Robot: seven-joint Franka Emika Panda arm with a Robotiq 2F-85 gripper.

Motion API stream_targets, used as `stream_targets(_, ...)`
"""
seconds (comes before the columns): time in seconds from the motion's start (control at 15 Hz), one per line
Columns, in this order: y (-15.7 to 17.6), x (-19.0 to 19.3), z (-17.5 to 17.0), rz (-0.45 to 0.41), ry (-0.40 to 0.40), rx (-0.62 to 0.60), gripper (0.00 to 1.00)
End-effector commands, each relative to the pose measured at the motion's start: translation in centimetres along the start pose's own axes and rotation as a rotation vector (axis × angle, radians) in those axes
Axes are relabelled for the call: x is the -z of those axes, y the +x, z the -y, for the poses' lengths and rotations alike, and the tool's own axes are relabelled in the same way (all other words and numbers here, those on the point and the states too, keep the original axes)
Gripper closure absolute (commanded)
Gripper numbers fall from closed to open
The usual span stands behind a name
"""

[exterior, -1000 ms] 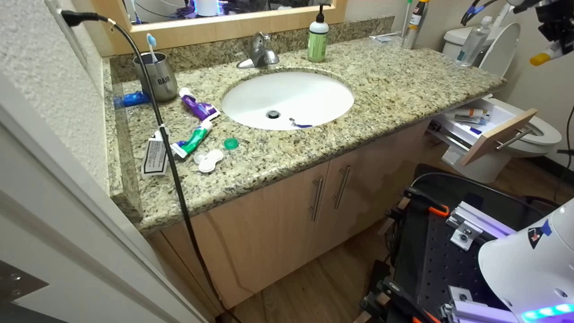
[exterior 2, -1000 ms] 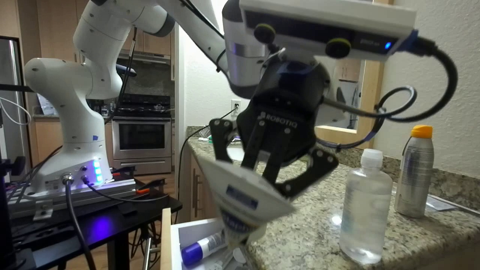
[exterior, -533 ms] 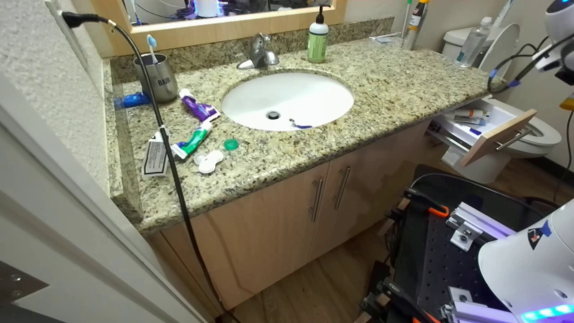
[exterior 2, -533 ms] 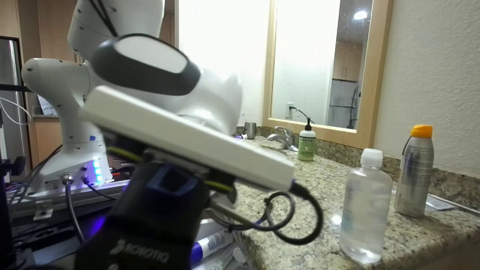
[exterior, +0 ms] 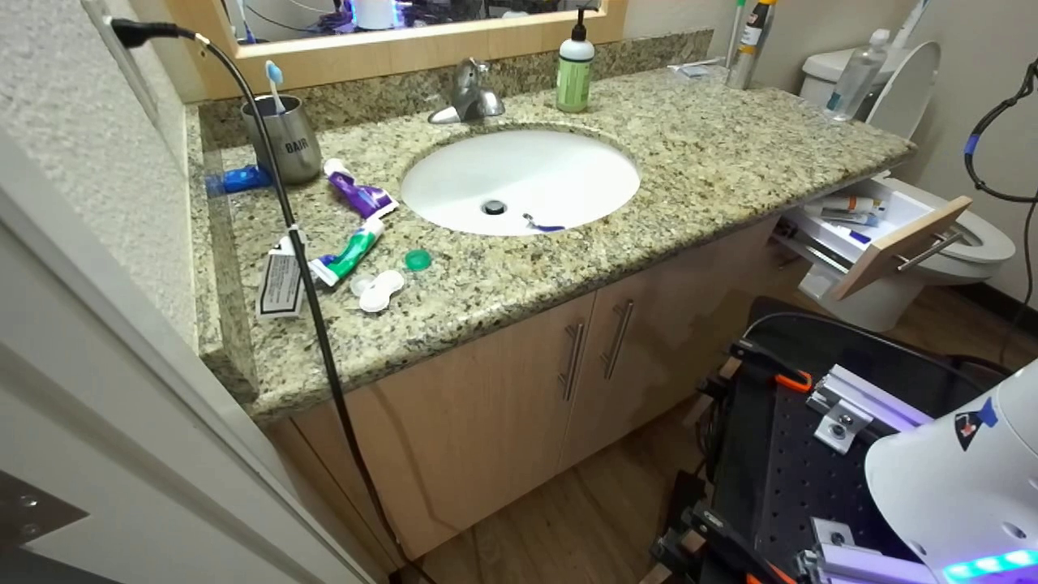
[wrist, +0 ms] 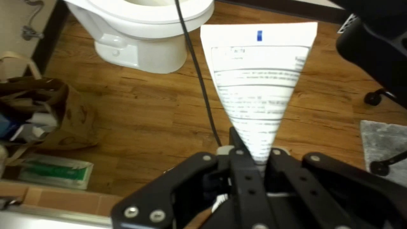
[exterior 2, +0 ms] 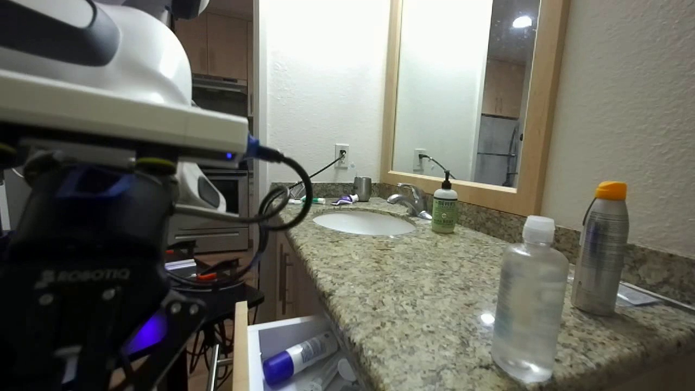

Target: Put the white bottle with the yellow lid inside the open drawer on the right then close the drawer

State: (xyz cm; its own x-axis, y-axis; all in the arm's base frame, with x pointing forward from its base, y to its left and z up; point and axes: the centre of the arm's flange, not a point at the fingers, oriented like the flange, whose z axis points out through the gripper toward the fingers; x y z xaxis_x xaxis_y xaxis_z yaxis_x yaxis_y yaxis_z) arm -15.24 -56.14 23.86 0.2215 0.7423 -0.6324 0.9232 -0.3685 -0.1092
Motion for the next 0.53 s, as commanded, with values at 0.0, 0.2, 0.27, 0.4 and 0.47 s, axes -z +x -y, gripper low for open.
stream_targets(0.0,1.4,5.1,1.3,-0.066,-0.171,-0.036,0.98)
stream_targets(0.2,1.7,7.2,1.3,-0.114,-0.238,0.029,0.98)
stream_targets(0.27,1.7,7.7,1.0,-0.13,-0.227,0.078,0.98)
stream_targets(0.4,2.0,9.1,-0.9,-0.178,-0.208,0.168,0.98)
stream_targets(0.47,1.9,10.0,-1.8,-0.218,-0.196,0.22,0.98)
